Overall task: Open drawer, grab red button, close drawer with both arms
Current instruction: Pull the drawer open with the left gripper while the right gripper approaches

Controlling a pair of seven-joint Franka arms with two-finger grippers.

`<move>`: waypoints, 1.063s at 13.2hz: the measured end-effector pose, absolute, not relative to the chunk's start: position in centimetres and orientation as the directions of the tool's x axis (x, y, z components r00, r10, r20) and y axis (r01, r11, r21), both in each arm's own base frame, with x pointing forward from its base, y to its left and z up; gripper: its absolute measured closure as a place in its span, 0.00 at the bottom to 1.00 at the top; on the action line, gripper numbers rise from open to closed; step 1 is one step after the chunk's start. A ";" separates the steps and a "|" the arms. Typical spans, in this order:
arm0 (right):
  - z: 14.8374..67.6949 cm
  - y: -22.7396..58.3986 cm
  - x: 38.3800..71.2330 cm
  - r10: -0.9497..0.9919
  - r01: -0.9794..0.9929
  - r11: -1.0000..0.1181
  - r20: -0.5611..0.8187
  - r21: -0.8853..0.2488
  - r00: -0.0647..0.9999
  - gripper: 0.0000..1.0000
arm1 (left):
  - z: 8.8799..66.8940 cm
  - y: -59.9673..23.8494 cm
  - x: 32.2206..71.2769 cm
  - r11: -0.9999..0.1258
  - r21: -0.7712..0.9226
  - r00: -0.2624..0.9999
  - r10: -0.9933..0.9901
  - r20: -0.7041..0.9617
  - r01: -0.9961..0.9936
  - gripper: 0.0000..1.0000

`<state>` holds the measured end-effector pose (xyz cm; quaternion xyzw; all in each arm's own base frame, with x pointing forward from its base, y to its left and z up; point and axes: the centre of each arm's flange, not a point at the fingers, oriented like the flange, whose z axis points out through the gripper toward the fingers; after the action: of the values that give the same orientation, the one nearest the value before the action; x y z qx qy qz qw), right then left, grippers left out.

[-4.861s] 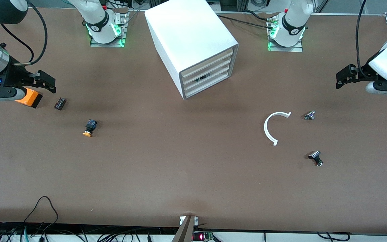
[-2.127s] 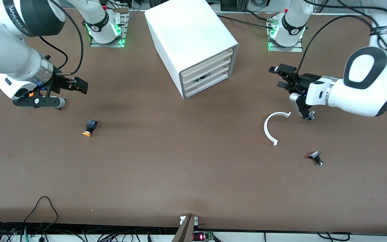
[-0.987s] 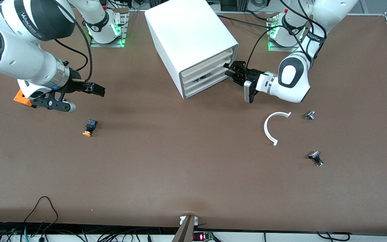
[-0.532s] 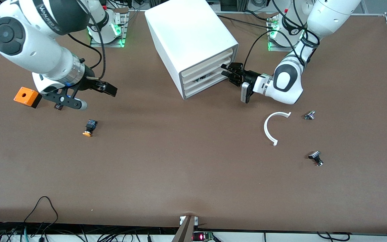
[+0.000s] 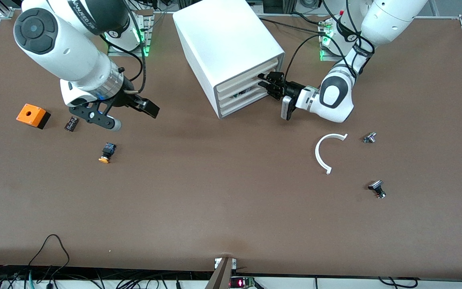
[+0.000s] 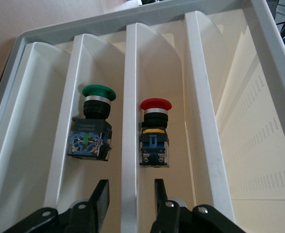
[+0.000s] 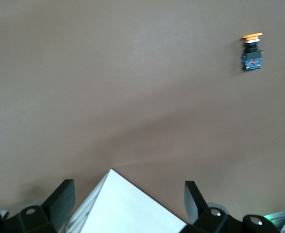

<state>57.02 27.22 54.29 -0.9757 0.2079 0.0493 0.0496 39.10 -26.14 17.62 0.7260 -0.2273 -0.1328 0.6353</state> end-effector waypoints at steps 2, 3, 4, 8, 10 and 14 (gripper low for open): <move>54.4 28.5 57.5 -0.409 -0.419 -0.904 -0.114 -0.086 0.905 0.00 | 17.4 -26.1 38.7 -0.089 0.984 0.861 -0.501 0.091 -0.156 0.62; 54.4 29.0 57.8 -0.423 -0.433 -0.896 -0.109 -0.095 0.900 0.00 | 17.2 -26.1 38.4 -0.090 0.984 0.860 -0.502 0.087 -0.152 0.62; 54.4 29.6 58.0 -0.438 -0.448 -0.887 -0.102 -0.110 0.893 0.00 | 17.1 -26.0 38.2 -0.086 0.984 0.859 -0.504 0.091 -0.155 0.69; 54.6 32.7 58.1 -0.503 -0.517 -0.839 -0.121 -0.172 0.856 0.00 | 17.0 -26.0 38.0 -0.077 0.984 0.859 -0.502 0.103 -0.163 0.87; 54.6 34.7 57.9 -0.504 -0.517 -0.833 -0.113 -0.198 0.856 0.00 | 17.0 -25.9 38.0 -0.076 0.984 0.860 -0.501 0.103 -0.162 0.87; 54.1 38.6 57.0 -0.505 -0.514 -0.823 -0.104 -0.241 0.857 0.00 | 17.0 -25.6 38.3 -0.077 0.984 0.865 -0.492 0.103 -0.161 0.87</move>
<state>56.96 38.58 54.13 -0.9546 0.2670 0.0178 0.1310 38.30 -25.56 16.98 0.7225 -0.2259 -0.1290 0.6405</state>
